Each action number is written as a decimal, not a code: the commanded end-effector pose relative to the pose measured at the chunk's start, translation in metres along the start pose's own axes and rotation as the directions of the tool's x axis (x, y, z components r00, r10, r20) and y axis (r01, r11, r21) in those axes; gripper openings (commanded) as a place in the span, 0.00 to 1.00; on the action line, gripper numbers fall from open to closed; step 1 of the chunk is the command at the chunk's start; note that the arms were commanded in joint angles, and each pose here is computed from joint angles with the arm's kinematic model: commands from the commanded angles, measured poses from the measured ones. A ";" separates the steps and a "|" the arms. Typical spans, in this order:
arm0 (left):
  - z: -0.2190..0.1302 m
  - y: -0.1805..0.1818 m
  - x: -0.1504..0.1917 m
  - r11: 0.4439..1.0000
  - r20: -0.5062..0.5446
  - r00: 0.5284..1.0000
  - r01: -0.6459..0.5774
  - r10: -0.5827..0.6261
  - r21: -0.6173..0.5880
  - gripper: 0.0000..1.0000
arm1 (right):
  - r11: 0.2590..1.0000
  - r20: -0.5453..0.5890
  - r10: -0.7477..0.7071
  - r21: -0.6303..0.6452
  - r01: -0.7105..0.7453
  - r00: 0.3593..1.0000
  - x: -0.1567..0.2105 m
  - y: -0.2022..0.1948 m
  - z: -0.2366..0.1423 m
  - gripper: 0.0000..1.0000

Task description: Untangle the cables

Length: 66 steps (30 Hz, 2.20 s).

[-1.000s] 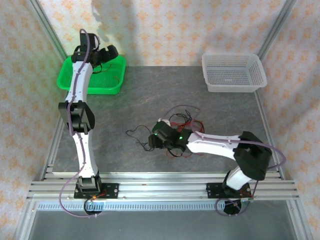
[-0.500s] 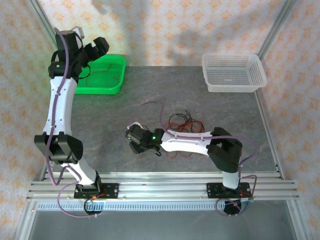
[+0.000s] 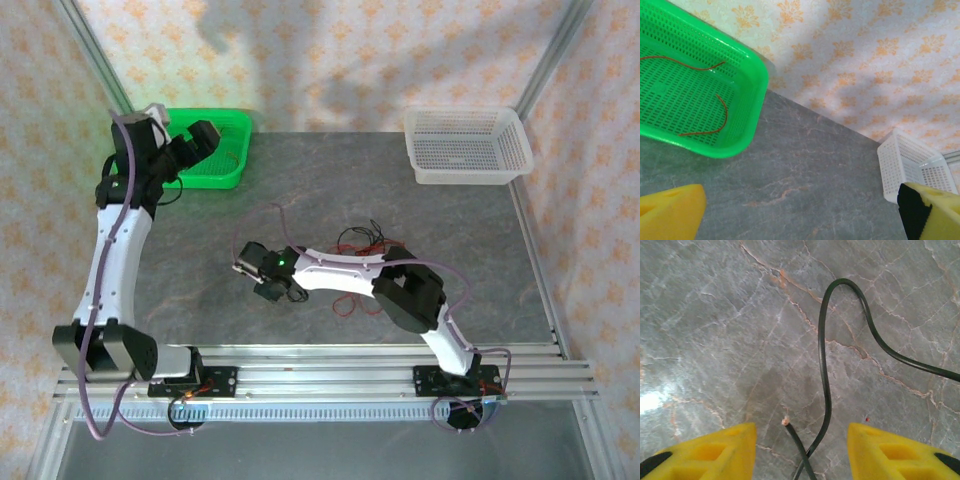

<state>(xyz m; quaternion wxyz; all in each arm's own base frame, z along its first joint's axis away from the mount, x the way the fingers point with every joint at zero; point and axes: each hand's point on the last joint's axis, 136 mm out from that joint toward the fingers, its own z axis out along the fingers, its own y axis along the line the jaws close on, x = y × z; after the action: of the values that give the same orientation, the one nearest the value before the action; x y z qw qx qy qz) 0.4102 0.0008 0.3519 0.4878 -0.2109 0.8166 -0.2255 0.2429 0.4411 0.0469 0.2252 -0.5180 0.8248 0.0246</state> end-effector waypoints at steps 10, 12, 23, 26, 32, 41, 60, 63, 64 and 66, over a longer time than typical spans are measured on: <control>-0.017 0.002 0.024 1.000 -0.018 1.000 -0.019 0.019 0.020 0.99 | 0.998 -0.119 -0.054 0.020 0.057 0.991 0.028 -0.013 0.030 0.44; -0.017 0.003 0.025 1.000 -0.021 1.000 -0.018 0.018 0.018 0.99 | 0.998 -0.134 -0.055 0.019 0.058 0.989 0.032 -0.014 0.035 0.41; -0.024 -0.002 0.044 0.999 -0.070 0.997 -0.020 0.024 0.047 0.99 | 0.997 -0.124 -0.029 -0.070 0.021 0.992 0.034 -0.015 0.034 0.00; -0.027 0.000 0.059 0.999 -0.093 0.995 -0.021 0.025 0.049 0.99 | 0.994 -0.033 0.013 -0.105 -0.016 0.999 0.010 -0.015 0.013 0.00; -0.027 0.014 0.102 0.999 -0.161 0.987 -0.024 0.027 0.023 0.99 | 0.976 0.170 0.159 -0.175 -0.129 0.972 -0.040 -0.023 -0.041 0.00; -0.035 0.041 0.161 1.000 -0.248 0.969 0.009 -0.013 -0.016 0.99 | 0.905 0.245 0.389 -0.284 -0.318 0.888 -0.047 -0.044 -0.078 0.00; -0.004 0.008 0.233 0.960 -0.421 0.898 0.221 -0.131 0.172 0.94 | 0.889 0.388 0.408 -0.375 -0.263 0.827 -0.044 -0.041 -0.109 0.00; 0.004 0.006 0.241 0.961 -0.435 0.891 0.220 -0.128 0.170 0.87 | 0.880 0.397 0.414 -0.404 -0.249 0.819 -0.048 -0.037 -0.112 0.00; 0.007 0.006 0.244 0.961 -0.442 0.888 0.222 -0.128 0.166 0.84 | 0.878 0.397 0.416 -0.411 -0.247 0.818 -0.049 -0.036 -0.112 0.00; 0.013 0.005 0.248 0.961 -0.453 0.883 0.222 -0.126 0.165 0.78 | 0.876 0.399 0.418 -0.416 -0.245 0.816 -0.049 -0.035 -0.114 0.00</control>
<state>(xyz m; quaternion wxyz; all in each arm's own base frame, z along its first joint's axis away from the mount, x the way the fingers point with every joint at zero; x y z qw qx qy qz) 0.3085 -0.1277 0.1738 0.2924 -0.1812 0.8569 -0.3839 0.2621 0.4192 0.1436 0.2922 -0.3562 0.8392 0.2890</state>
